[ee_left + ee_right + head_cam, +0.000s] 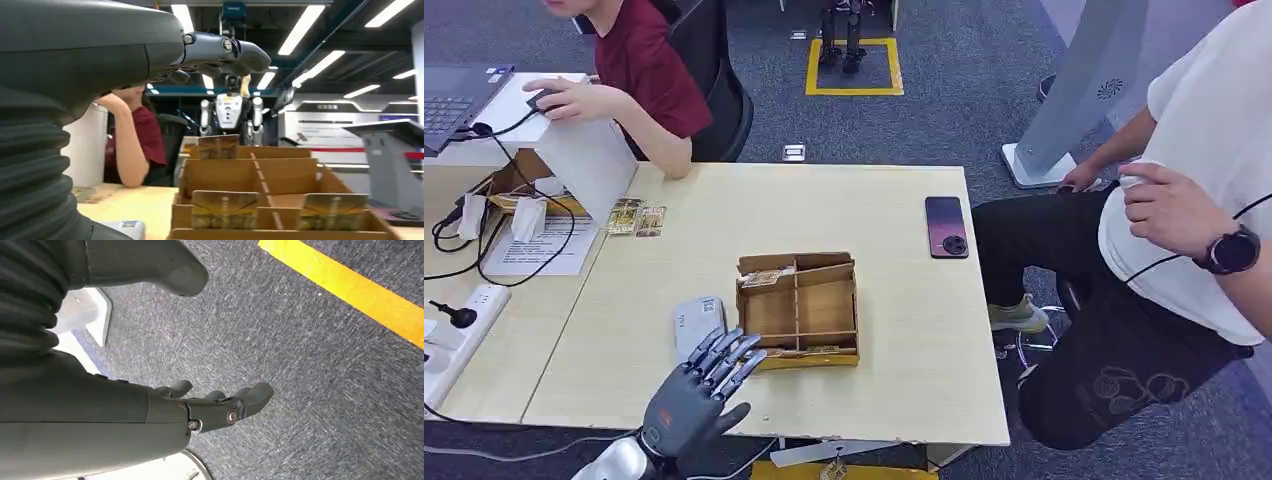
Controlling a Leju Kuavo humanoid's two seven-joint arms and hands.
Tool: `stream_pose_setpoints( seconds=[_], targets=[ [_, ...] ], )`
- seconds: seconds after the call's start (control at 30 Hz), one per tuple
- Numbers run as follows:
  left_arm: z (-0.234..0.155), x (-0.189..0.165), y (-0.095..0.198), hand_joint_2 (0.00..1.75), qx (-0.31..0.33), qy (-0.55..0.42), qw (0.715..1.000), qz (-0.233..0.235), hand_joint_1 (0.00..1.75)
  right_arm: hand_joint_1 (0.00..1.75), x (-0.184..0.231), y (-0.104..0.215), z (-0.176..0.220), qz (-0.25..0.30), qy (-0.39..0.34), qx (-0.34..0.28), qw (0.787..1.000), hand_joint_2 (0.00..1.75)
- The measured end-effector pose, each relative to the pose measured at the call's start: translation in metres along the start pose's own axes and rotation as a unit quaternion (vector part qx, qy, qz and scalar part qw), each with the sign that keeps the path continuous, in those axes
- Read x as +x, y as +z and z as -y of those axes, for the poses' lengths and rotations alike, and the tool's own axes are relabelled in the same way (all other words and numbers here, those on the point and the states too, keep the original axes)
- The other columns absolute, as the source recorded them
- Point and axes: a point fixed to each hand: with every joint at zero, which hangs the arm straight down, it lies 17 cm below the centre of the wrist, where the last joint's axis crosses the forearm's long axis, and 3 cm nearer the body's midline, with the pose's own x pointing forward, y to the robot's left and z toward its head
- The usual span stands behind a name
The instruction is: Pass the card to the sensor for recognition and then transmit it.
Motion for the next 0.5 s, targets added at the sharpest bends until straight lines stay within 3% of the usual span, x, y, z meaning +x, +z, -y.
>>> stream_pose_setpoints(
  seconds=[0.5],
  targets=[
    [0.011, -0.01, -0.013, 1.75, 0.001, 0.014, 1.0, -0.023, 0.0, 0.0, -0.001, 0.0, 0.001, 0.0, 0.001, -0.001, 1.0, 1.75]
  ],
)
